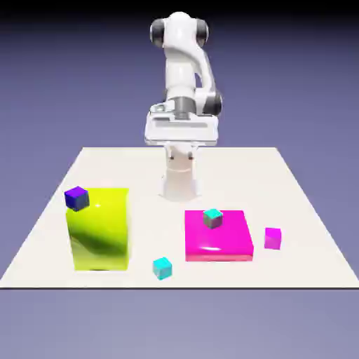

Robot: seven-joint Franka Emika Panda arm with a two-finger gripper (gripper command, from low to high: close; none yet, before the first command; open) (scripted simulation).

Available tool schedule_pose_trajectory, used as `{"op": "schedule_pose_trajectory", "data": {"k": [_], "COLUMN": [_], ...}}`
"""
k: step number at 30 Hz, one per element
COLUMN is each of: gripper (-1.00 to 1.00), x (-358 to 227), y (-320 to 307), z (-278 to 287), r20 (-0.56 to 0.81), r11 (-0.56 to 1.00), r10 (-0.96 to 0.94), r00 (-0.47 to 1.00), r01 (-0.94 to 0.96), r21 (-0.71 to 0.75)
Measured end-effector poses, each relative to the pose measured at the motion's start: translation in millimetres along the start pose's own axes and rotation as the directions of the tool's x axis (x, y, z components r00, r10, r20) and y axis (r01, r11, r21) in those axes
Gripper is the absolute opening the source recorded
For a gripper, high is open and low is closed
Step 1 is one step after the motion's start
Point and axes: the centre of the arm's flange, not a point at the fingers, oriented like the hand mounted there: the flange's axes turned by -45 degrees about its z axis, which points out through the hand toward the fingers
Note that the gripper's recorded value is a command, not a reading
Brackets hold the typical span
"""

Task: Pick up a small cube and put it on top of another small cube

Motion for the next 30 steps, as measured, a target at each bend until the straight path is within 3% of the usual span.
{"op": "schedule_pose_trajectory", "data": {"k": [9, 18, 27, 30], "gripper": [0.0, 0.0, 0.0, 0.0], "x": [0, -30, -83, -100], "y": [6, 14, 26, 28], "z": [100, 201, 291, 304], "r20": [0.344, 0.627, 0.809, 0.811], "r11": [0.987, 0.946, 0.882, 0.88], "r10": [-0.158, -0.324, -0.453, -0.455], "r00": [0.926, 0.708, 0.375, 0.367], "r01": [0.14, 0.257, 0.322, 0.323], "r21": [0.077, 0.198, 0.345, 0.348]}}
